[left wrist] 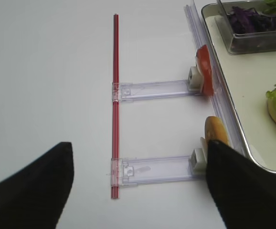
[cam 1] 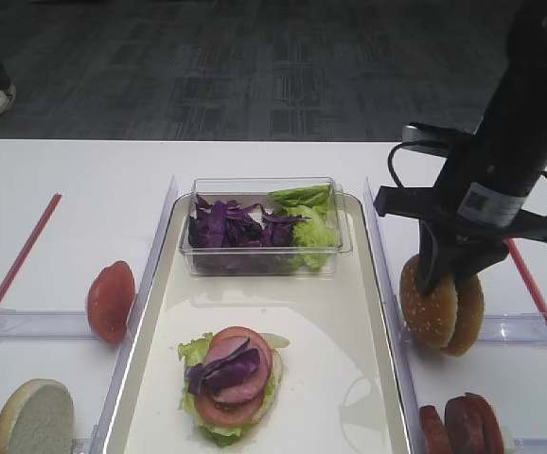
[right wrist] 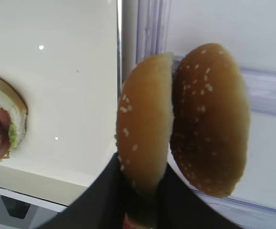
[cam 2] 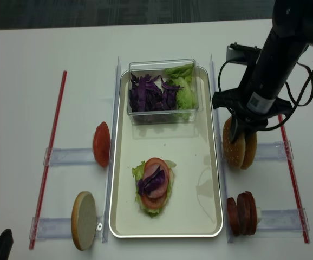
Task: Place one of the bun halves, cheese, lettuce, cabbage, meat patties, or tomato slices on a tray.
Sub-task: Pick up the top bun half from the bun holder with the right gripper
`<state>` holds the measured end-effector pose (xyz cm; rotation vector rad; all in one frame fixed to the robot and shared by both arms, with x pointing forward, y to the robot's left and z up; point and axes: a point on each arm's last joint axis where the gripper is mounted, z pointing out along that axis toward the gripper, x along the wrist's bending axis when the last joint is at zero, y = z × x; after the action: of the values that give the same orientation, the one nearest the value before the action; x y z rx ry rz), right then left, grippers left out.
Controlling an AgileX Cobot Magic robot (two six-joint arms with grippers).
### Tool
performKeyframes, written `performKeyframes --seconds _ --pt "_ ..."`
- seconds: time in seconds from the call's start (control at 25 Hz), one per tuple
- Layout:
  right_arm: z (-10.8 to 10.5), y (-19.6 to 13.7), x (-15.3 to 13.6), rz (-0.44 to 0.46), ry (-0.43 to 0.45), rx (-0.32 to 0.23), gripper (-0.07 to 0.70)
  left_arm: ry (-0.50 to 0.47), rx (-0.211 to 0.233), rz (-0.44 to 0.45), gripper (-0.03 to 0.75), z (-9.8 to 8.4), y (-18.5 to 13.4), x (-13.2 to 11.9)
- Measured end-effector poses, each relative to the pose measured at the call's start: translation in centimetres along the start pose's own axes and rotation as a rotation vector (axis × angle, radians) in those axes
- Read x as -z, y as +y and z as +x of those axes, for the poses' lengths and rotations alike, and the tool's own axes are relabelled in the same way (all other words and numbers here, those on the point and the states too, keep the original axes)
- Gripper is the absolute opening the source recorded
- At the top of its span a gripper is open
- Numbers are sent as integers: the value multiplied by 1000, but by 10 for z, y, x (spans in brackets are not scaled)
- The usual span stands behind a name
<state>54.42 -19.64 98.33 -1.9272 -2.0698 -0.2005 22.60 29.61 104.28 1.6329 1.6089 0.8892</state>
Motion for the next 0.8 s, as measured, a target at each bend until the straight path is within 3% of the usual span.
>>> performKeyframes --seconds 0.52,0.8 --pt "6 -11 18 -23 12 19 169 0 0 0 540 0 0 0" --pt "12 -23 40 -87 30 42 169 0 0 0 540 0 0 0"
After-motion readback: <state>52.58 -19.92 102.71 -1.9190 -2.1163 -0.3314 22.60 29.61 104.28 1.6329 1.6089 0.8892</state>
